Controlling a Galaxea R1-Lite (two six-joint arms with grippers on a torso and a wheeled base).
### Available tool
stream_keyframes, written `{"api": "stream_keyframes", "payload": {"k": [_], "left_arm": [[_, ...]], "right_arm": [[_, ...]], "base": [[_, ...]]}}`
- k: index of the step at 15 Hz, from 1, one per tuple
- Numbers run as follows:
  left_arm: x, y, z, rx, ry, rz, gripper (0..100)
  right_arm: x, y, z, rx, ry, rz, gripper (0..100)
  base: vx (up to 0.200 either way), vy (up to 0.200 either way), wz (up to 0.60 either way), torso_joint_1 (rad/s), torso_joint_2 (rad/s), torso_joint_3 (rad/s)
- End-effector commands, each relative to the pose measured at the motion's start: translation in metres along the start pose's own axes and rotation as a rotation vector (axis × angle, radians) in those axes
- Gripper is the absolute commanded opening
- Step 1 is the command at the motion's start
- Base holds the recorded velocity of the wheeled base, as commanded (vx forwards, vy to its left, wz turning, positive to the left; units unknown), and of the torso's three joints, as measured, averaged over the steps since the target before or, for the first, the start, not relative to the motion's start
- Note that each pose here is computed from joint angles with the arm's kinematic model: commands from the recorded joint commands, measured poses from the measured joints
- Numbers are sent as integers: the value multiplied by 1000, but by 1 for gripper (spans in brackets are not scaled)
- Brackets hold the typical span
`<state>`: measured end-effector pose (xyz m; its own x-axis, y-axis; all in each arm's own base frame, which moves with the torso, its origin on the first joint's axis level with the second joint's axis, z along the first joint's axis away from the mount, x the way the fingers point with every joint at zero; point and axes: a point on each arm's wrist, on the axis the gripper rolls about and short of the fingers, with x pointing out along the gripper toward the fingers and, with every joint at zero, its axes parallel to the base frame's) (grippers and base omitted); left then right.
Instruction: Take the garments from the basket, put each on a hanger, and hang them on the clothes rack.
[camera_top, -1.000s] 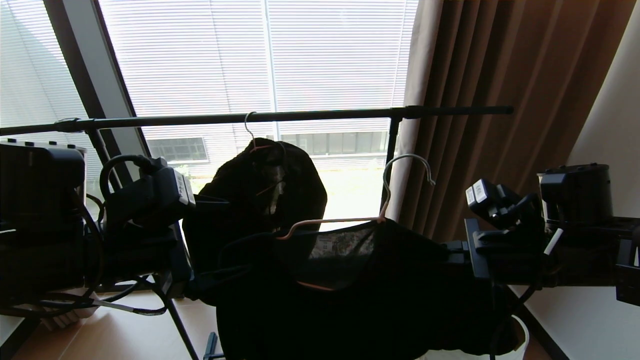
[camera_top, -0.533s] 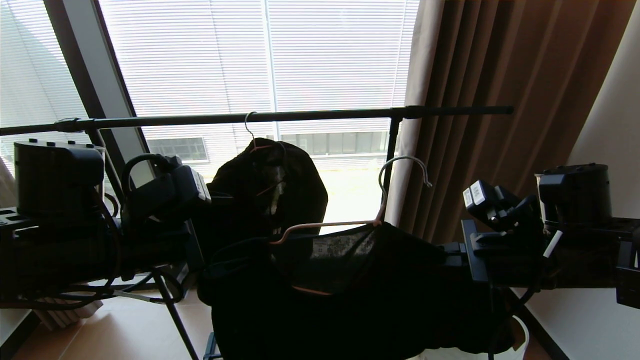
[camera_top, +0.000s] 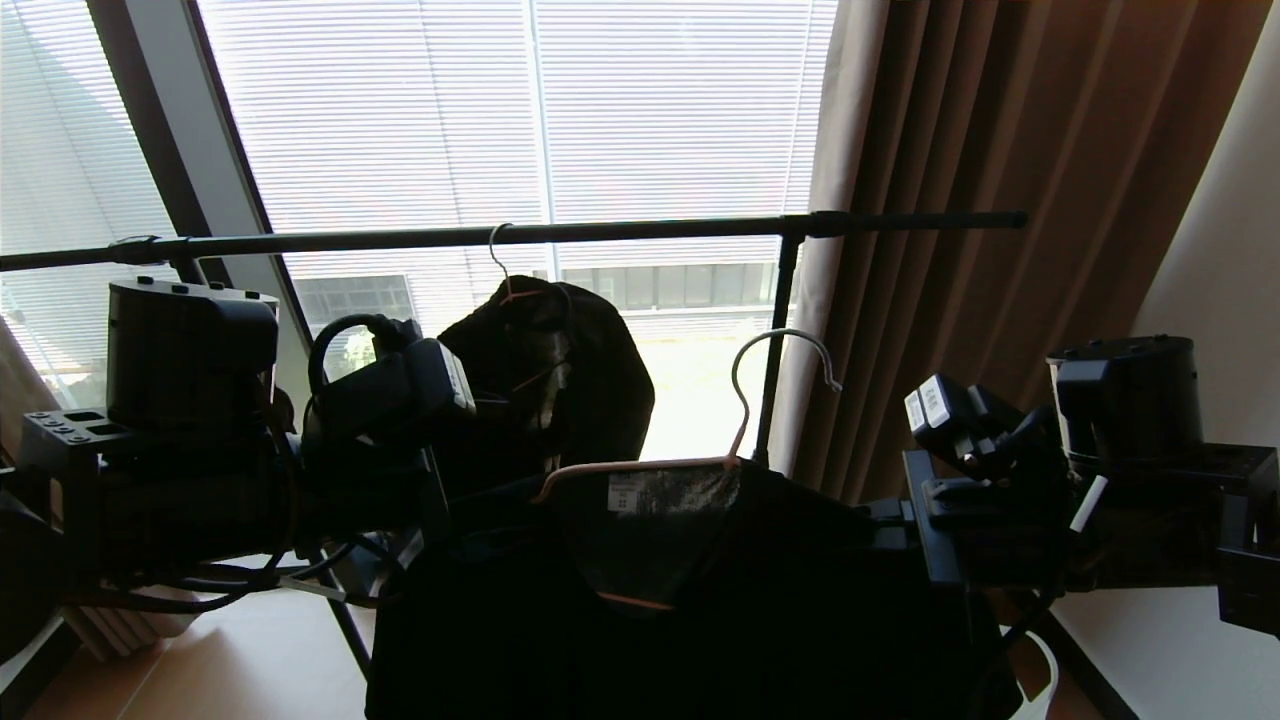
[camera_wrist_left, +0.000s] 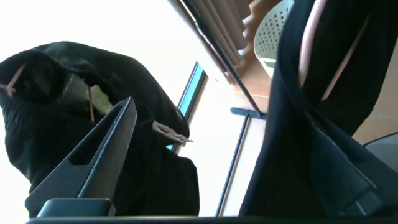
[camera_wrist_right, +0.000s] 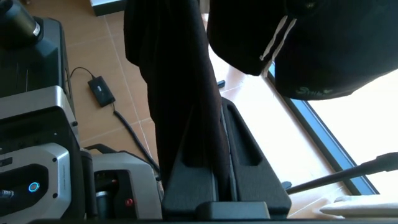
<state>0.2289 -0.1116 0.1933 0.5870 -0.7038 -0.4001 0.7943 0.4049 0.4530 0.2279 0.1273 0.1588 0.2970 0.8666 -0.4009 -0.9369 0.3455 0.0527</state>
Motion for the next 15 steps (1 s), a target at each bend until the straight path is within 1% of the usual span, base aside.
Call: {"api": "stream_keyframes", "payload": {"k": [1, 5, 6, 7, 8, 10, 15], "left_arm": [[7, -4, 4, 8, -9, -30, 100], [18, -13, 4, 12, -4, -81, 100], [18, -13, 4, 12, -3, -81, 100], [18, -13, 3, 11, -2, -82, 0], [19, -16, 5, 17, -7, -91, 0], [19, -16, 6, 20, -11, -91, 0], [18, -15, 7, 20, -14, -87, 0]], "right_arm": [[2, 0, -1, 2, 3, 4, 0], [3, -2, -1, -5, 4, 8, 0], [4, -2, -2, -5, 4, 8, 0], [4, -3, 0, -16, -9, 5, 0], [4, -4, 1, -38, -34, -4, 0], [6, -6, 2, -53, -51, -9, 0], [6, -7, 2, -55, -54, -13, 0]], "base": [[0, 0, 0, 0, 0, 0], [0, 0, 0, 0, 0, 0], [0, 0, 0, 0, 0, 0], [0, 0, 0, 0, 0, 0], [0, 0, 0, 0, 0, 0], [0, 0, 0, 0, 0, 0], [0, 0, 0, 0, 0, 0]]}}
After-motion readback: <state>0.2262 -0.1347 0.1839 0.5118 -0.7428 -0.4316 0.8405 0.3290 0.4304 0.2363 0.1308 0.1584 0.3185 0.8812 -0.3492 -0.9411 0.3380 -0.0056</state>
